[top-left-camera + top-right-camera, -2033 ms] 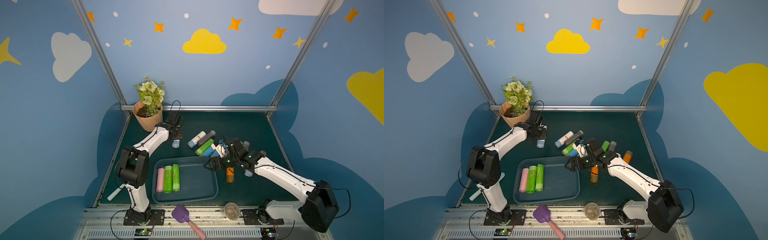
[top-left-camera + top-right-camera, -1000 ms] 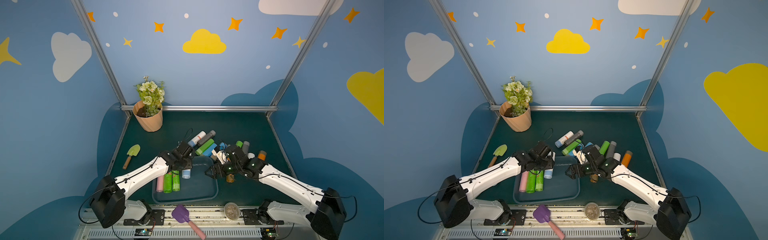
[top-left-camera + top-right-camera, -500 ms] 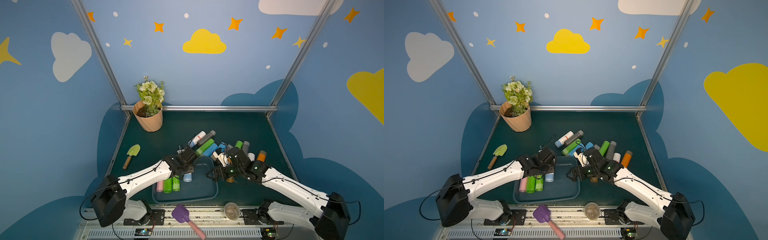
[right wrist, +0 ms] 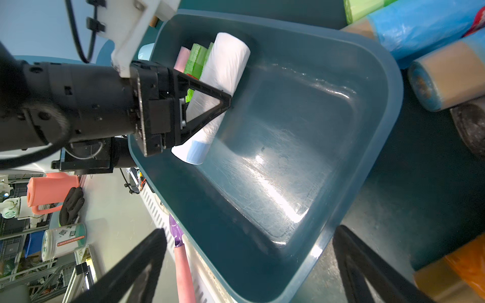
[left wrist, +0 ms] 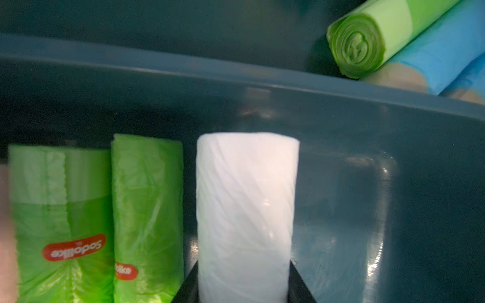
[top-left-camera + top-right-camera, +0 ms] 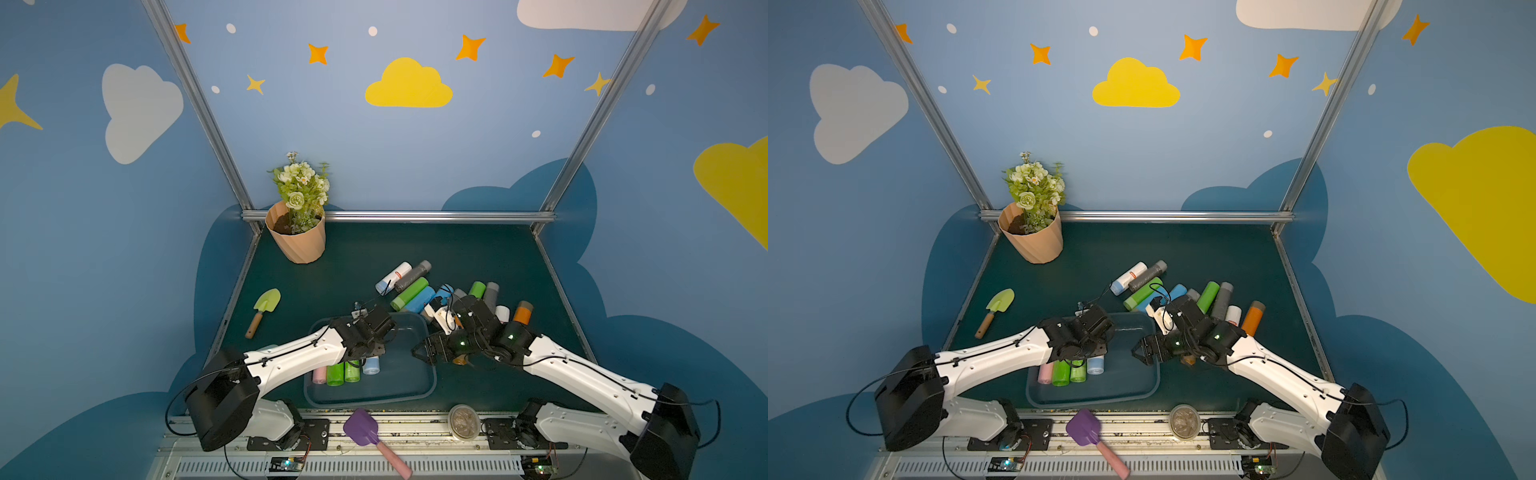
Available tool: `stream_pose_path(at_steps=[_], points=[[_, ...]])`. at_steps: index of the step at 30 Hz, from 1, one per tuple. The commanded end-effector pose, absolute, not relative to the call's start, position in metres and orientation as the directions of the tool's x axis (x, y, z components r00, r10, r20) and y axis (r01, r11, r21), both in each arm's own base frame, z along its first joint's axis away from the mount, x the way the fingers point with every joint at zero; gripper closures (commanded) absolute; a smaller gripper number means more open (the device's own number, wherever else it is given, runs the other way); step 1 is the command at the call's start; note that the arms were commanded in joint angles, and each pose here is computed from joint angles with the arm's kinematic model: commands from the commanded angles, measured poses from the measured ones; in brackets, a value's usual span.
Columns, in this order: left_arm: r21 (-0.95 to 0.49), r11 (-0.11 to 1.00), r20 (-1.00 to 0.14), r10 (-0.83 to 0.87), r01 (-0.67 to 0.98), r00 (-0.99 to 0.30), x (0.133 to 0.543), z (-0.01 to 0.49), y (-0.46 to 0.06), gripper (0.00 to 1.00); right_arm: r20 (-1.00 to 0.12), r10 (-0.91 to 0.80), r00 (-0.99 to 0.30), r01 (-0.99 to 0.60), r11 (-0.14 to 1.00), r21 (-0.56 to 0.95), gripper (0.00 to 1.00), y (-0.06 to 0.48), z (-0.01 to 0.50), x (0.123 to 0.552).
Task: Put the roll of trash bags into the storage box
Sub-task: Place the roll of trash bags in the storage box.
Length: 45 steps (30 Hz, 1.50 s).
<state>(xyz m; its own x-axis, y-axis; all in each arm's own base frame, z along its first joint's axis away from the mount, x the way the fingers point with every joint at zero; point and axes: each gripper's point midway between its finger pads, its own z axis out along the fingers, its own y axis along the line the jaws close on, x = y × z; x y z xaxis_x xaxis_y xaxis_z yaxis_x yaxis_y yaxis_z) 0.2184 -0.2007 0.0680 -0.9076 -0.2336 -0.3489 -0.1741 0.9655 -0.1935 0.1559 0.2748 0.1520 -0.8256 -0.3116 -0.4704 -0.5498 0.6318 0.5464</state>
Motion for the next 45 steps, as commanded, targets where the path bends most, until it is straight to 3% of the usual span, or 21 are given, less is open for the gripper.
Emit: stream_pose_path(at_steps=[1, 45], points=[[-0.169, 0.966, -0.352, -0.244, -0.194, -0.904, 0.217, 0.061, -0.195, 0.60, -0.477, -0.319, -0.819, -0.561, 0.623, 0.545, 0.03, 0.276, 0.154, 0.154], [-0.039, 0.978, -0.334, -0.205, -0.204, -0.920, 0.209, 0.026, -0.181, 0.59, -0.448, -0.309, -0.839, -0.529, 0.657, 0.538, 0.03, 0.273, 0.136, 0.148]])
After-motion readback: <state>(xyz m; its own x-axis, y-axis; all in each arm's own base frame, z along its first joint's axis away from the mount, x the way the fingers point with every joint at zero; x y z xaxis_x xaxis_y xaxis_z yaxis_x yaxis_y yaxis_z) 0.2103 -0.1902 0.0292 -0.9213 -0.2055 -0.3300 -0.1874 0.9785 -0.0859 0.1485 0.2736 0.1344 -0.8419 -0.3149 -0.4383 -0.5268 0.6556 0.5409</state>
